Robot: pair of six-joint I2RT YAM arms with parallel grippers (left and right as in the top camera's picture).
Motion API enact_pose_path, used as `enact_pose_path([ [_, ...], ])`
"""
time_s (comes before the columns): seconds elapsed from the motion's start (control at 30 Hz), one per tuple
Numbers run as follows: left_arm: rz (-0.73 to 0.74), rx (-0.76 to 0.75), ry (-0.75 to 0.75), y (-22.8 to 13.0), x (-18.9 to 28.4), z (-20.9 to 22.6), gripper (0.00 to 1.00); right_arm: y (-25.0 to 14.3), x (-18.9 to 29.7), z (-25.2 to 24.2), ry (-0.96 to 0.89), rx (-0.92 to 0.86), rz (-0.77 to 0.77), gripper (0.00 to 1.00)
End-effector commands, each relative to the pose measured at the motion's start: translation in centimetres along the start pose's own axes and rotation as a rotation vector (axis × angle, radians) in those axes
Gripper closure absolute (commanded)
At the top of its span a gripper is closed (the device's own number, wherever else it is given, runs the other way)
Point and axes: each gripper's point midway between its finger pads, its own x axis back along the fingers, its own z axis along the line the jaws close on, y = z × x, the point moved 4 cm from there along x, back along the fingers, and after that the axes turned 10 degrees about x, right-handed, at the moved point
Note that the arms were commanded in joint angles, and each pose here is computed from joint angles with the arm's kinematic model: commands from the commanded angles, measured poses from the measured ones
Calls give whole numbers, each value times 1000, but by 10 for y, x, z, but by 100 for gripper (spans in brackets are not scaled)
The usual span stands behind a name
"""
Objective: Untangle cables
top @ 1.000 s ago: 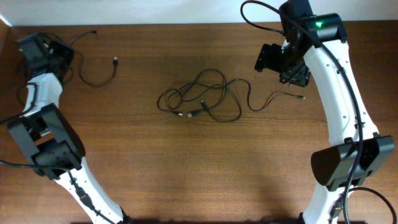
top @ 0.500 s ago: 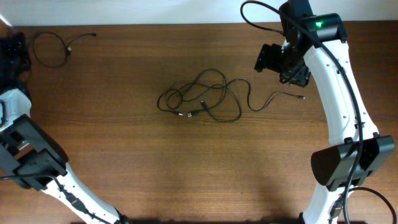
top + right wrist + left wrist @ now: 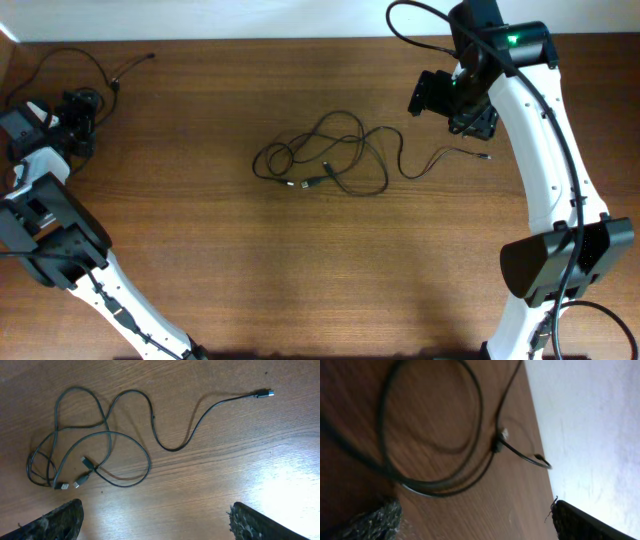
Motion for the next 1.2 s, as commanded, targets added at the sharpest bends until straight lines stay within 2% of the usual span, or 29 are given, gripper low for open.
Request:
enact_pose_path([
  [0.0, 154, -64, -110, -28, -3, -21, 1, -2, -3, 2, 3, 1, 12, 6],
  [0.1, 226, -44, -98, -48, -8, -22, 1, -2, -3, 2, 2, 1, 13, 6],
  [0.23, 269, -120, -122, -64, -12, -33, 1, -2, -3, 3, 5, 1, 15, 6],
  [0.4, 233, -167, -103, -60, -2, -49, 1, -3, -3, 2, 4, 1, 18, 6],
  [0.53, 104, -331, 54, -47, 37, -67, 1, -3, -3, 2, 4, 1, 16, 6],
  [0.6, 86, -385, 79, -47, 57, -80, 1, -3, -3, 2, 4, 2, 16, 6],
  [0.63, 87, -414, 80, -49, 69, -89, 1, -3, -3, 2, 4, 1, 16, 1],
  [0.7, 89, -474, 72, -58, 98, -112, 1, -3, -3, 2, 4, 28, 16, 2],
  [0.77, 64, -576, 29, -72, 135, -150, 1, -3, -3, 2, 1, 53, 16, 2],
  [0.87, 53, -629, -19, -100, 176, -189, 1, -3, -3, 2, 1, 53, 17, 2],
  [1.17, 132, -837, -103, -217, 254, -250, 1, -9, -3, -1, -10, 51, 46, 2],
])
